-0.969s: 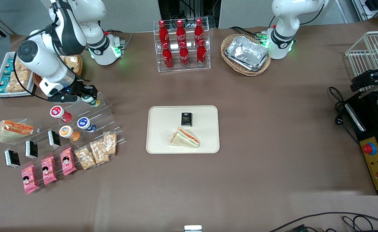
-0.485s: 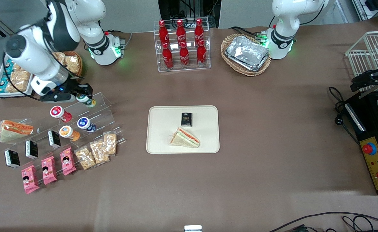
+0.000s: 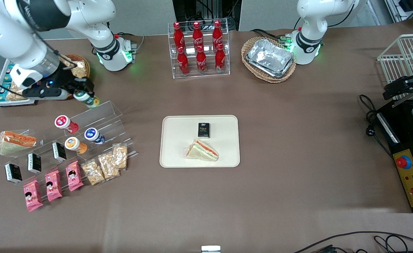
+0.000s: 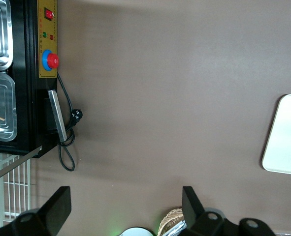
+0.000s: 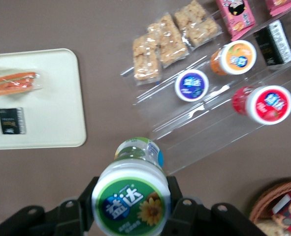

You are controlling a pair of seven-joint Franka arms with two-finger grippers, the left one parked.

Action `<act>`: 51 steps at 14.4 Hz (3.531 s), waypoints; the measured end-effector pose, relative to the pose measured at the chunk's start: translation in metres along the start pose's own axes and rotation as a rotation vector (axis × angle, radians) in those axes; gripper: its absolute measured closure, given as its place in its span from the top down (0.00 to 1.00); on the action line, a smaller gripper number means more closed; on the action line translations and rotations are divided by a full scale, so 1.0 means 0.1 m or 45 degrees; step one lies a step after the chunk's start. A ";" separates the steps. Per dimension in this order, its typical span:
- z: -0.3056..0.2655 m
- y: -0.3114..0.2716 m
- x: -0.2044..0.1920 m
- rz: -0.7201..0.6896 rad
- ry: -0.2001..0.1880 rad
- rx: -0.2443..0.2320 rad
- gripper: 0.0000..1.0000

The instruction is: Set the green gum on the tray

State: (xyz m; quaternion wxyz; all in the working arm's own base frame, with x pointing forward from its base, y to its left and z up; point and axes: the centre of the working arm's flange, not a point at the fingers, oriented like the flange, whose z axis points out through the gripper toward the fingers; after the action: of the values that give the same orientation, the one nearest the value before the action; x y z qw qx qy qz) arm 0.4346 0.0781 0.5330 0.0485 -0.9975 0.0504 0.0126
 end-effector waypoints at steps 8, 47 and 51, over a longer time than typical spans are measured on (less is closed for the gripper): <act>0.60 -1.64 -0.25 0.194 -0.017 -0.015 0.59; 1.43 -1.29 0.57 0.266 0.035 -0.008 0.99; 0.86 -0.47 0.88 0.213 -0.019 -0.022 1.00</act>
State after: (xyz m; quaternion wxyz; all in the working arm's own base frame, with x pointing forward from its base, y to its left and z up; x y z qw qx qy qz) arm 0.5256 0.1241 0.4491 0.0393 -0.9900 0.1331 0.0244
